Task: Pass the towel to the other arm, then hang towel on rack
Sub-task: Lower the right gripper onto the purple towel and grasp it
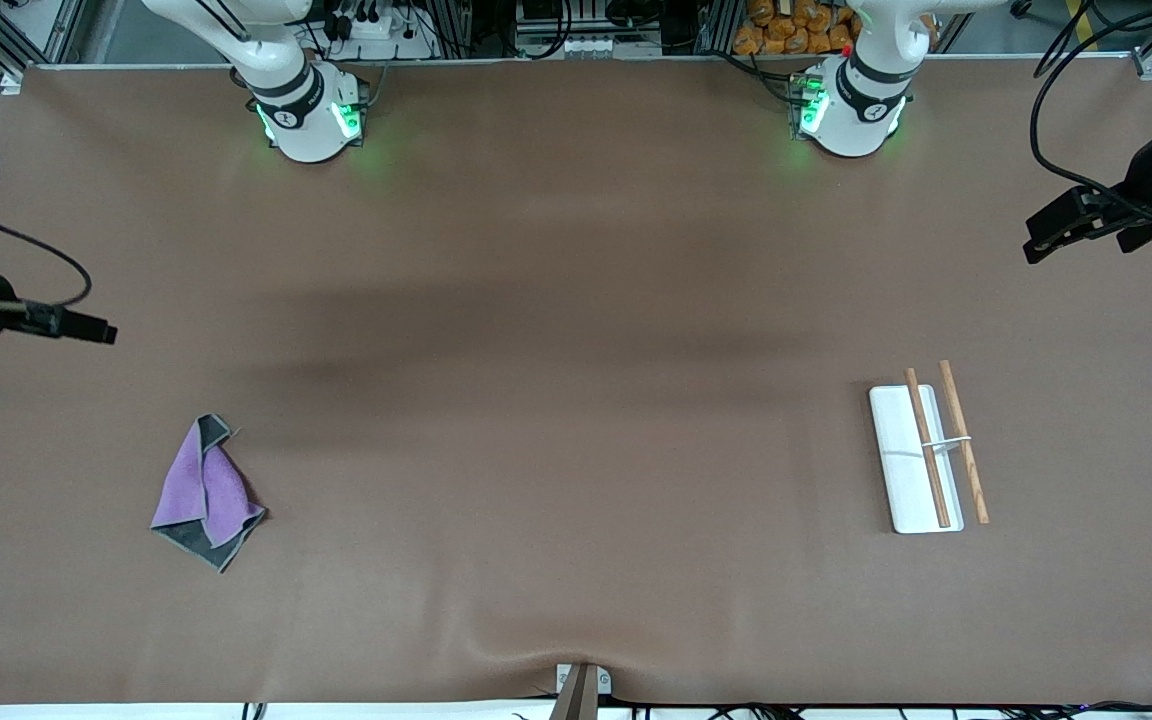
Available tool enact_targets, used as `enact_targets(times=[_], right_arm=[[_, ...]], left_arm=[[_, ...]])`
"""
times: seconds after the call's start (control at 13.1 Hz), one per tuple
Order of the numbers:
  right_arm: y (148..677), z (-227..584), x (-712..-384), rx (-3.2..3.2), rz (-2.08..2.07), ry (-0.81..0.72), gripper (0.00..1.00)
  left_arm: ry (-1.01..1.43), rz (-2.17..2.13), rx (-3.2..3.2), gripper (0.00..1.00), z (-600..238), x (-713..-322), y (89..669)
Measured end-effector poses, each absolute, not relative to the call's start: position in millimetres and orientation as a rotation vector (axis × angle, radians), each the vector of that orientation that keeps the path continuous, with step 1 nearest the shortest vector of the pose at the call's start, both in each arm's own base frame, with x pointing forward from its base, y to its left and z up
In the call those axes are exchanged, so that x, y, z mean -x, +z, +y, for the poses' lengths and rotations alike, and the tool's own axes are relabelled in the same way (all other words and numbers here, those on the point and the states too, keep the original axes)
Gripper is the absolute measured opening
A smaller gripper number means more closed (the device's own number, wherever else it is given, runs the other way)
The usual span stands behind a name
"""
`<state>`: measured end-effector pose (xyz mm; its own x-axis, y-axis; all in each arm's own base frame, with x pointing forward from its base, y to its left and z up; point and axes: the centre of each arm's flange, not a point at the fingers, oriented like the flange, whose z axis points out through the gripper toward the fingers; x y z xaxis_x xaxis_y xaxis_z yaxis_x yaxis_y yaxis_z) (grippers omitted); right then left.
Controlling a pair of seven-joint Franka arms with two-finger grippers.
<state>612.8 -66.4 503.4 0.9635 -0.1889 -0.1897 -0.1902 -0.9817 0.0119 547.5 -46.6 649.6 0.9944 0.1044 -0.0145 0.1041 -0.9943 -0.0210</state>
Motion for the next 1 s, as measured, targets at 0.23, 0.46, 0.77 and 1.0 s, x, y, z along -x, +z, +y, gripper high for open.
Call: enact_targets(times=[0.23,0.46,0.77,1.0], right_arm=[[456.4,-73.8,-635.3,3.110,0.315,0.290,1.00],[402.2,-78.8,-655.8,3.116,0.323,0.279,1.00],[332.0,-83.9,-679.8,3.131,0.329,0.199,1.00],[279.4,-100.4,-685.8,3.133,0.362,0.191,1.00]], left_arm=[[0.025,-0.157,3.117,1.00,-48.6,-547.3,649.5],[0.027,-0.155,3.117,1.00,-49.2,-547.2,648.9],[0.041,-0.155,3.116,1.00,-49.2,-548.5,644.7],[0.054,-0.155,3.115,1.00,-49.2,-550.1,640.4]])
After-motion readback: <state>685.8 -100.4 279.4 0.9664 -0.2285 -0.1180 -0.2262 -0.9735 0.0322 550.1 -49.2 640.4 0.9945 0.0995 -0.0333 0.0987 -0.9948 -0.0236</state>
